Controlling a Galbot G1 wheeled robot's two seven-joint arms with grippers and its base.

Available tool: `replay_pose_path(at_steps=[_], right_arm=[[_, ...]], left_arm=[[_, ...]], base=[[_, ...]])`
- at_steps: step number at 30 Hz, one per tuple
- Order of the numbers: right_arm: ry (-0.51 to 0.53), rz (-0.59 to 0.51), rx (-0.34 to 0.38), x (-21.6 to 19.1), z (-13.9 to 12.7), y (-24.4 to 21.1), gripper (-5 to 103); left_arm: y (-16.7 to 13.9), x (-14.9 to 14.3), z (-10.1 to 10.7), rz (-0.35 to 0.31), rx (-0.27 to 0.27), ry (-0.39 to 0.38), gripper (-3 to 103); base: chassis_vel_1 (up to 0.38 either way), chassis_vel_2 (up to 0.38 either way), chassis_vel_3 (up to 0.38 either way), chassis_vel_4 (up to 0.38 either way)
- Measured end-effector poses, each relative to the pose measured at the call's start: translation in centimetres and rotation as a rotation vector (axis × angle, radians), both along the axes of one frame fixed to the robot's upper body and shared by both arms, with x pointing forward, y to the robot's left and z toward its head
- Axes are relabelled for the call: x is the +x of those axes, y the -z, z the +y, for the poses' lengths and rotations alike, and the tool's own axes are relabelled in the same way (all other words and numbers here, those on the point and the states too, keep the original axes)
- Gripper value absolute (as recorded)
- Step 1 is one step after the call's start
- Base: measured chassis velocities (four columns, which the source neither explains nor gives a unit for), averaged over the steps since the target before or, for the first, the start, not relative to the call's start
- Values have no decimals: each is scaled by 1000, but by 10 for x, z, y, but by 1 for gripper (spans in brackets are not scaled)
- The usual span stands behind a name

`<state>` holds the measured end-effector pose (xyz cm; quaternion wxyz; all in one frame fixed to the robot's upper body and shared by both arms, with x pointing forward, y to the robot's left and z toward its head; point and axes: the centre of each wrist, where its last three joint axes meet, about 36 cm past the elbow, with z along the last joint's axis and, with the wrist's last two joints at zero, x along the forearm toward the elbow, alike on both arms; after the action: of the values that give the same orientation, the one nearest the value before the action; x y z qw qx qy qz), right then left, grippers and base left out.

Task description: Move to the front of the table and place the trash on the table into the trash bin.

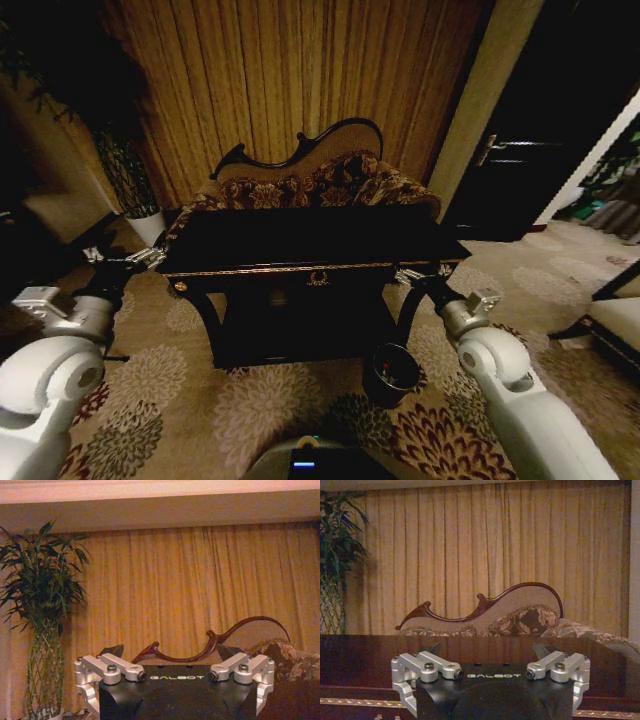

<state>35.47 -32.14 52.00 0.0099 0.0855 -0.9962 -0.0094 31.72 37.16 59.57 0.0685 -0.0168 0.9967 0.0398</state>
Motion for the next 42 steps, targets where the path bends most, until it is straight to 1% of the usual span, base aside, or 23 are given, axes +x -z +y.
replay_pose_path(at_steps=[15, 24, 30, 42], right_arm=[[-5, -4, 7, -1, -1, -5, 100], [-4, -5, 9, 0, -6, -6, 100], [-15, -10, 1, -3, -6, -10, 100], [-14, -6, -8, -7, -8, -11, 100]], left_arm=[[1, -1, 1, 6, 2, 0, 100], [1, -1, 1, 6, 3, 1, 100], [0, -1, -3, -5, -14, 5, 100], [-1, -3, -7, -4, -22, 11, 100]], base=[[86, -83, -83, 82], [91, -96, -85, 99], [102, -97, -96, 92], [113, -124, -113, 120]])
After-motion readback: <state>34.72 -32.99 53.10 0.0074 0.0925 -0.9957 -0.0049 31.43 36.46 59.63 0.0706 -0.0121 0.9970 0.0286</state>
